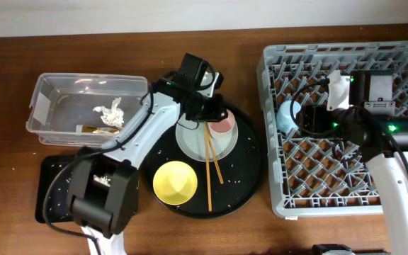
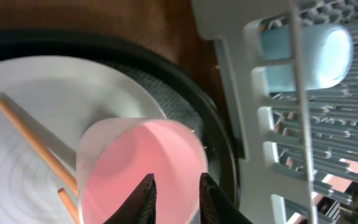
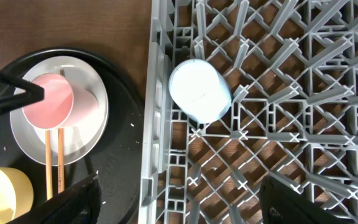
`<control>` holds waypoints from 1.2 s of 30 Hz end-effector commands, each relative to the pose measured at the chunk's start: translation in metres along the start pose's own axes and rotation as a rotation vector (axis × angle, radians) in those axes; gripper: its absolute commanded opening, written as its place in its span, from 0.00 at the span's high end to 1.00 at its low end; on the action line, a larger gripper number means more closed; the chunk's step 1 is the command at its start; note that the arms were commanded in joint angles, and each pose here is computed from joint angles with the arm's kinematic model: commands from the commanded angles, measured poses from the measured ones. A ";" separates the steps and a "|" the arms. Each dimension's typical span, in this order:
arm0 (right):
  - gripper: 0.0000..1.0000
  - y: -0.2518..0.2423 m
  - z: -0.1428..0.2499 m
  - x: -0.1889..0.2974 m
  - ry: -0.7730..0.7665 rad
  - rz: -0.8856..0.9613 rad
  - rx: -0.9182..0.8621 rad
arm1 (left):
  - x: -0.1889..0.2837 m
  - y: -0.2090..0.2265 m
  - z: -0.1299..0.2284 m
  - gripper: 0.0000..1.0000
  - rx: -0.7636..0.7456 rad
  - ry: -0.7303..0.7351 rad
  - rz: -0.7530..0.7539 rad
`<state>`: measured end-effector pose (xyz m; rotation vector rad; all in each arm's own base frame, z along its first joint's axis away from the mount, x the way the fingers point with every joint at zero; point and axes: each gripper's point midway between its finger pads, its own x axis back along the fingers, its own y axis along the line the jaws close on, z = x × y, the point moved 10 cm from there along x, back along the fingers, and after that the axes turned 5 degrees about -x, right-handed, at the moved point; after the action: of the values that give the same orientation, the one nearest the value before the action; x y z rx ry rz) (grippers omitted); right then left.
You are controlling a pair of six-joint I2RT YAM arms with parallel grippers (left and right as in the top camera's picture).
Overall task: Sort waste into correct bins and load items into the dishwasher rack
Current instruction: 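Grasp the pink cup with the left gripper and lift it toward the rack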
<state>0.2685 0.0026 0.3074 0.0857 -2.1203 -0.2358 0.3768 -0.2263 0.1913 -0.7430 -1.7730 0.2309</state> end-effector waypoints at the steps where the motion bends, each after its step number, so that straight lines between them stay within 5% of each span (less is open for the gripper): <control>1: 0.20 0.001 -0.004 0.004 -0.020 -0.008 0.002 | 0.041 -0.019 -0.009 0.76 -0.006 -0.099 -0.043; 8: 0.20 0.001 -0.004 0.004 -0.019 -0.008 0.002 | 0.044 0.005 0.005 0.69 0.083 -0.066 -0.339; 25: 0.20 0.001 -0.004 0.004 -0.014 -0.007 0.002 | -0.013 0.012 0.015 0.70 0.079 0.046 -0.339; 29: 0.20 0.001 -0.004 0.004 -0.015 -0.007 0.001 | -0.013 0.012 0.013 0.92 0.079 0.033 -0.336; 36: 0.20 0.001 -0.004 0.004 -0.015 -0.008 0.001 | -0.002 0.010 0.001 1.00 0.078 -0.008 -0.323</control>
<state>0.2681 0.0028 0.3072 0.0877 -2.1165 -0.2383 0.3724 -0.2202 0.1709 -0.3818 -1.8165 0.0617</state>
